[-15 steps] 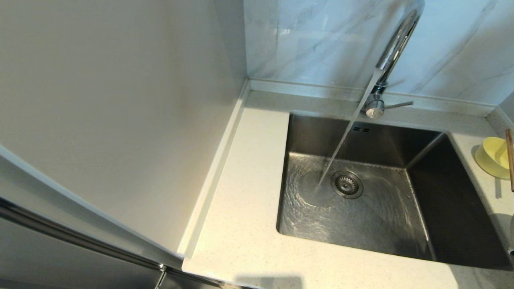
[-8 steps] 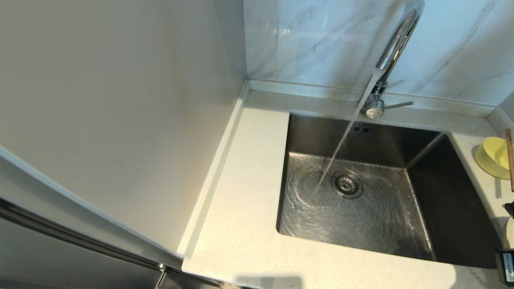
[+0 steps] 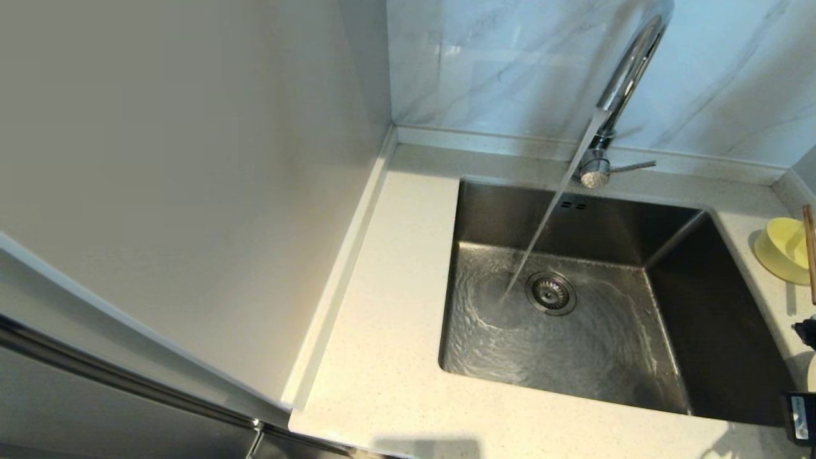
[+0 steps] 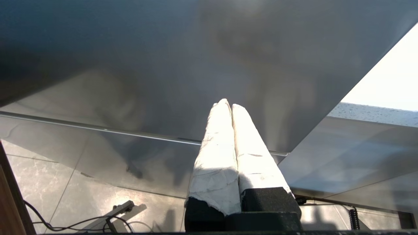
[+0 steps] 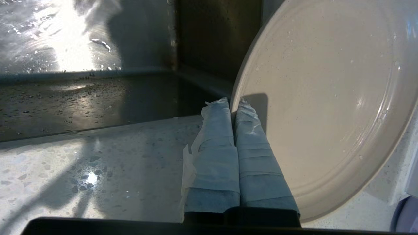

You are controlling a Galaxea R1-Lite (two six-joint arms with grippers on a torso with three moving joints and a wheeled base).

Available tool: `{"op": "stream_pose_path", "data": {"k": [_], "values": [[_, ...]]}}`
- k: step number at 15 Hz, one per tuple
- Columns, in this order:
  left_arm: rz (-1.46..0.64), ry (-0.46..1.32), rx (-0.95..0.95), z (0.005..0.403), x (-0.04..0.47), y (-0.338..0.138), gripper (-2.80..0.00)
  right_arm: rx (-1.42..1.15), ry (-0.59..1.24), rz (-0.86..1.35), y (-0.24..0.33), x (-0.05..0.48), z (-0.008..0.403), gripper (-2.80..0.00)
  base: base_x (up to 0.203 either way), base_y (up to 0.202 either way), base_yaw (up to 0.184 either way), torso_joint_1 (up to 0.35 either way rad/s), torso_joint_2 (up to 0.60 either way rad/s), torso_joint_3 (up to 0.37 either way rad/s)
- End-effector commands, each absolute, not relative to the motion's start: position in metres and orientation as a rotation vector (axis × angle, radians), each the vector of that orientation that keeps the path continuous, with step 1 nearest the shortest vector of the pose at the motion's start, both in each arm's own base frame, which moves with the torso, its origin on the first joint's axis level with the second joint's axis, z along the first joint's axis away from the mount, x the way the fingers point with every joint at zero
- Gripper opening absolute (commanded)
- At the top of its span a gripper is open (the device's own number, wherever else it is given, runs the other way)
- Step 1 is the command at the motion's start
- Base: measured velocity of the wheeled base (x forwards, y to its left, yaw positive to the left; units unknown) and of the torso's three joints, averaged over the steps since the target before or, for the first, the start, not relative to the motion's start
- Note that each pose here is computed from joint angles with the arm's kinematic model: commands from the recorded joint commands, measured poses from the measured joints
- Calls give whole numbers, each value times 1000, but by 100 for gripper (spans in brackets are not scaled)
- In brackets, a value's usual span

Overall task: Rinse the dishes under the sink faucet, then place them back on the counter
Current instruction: Place the plate on the table, then pick up the chopsticks

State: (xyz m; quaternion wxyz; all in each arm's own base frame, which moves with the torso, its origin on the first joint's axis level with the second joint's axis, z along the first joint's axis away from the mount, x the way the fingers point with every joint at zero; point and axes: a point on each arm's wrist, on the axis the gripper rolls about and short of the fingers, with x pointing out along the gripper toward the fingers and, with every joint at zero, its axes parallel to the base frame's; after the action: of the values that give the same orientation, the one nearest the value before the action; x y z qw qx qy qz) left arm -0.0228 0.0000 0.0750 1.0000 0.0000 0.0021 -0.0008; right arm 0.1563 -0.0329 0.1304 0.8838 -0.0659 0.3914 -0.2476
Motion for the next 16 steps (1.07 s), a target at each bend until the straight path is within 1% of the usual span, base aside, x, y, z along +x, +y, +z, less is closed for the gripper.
{"op": "stream_pose_path", "data": {"k": [1,2,6,9,12,13,14,16], "values": [[-2,5,0,75,-23,0,-280,-140,832,-522,-34,158,128,-231,0,0,0,0,0,0],[-2,5,0,75,-23,0,-280,-139,830,-523,-34,158,128,0,0,0,0,0,0,0],[-2,5,0,75,-23,0,-280,-135,816,-529,-35,156,130,0,0,0,0,0,0,0],[-2,5,0,75,-23,0,-280,-126,747,-533,-34,151,143,0,0,0,0,0,0,0],[-2,5,0,75,-23,0,-280,-107,646,-516,-33,149,163,0,0,0,0,0,0,0],[-2,5,0,75,-23,0,-280,-95,613,-491,-32,149,171,-54,0,0,0,0,0,0],[-2,5,0,75,-23,0,-280,-88,588,-478,-32,149,177,-280,0,0,0,0,0,0],[-2,5,0,75,-23,0,-280,-84,543,-477,-33,154,190,-280,0,0,0,0,0,0]]}}
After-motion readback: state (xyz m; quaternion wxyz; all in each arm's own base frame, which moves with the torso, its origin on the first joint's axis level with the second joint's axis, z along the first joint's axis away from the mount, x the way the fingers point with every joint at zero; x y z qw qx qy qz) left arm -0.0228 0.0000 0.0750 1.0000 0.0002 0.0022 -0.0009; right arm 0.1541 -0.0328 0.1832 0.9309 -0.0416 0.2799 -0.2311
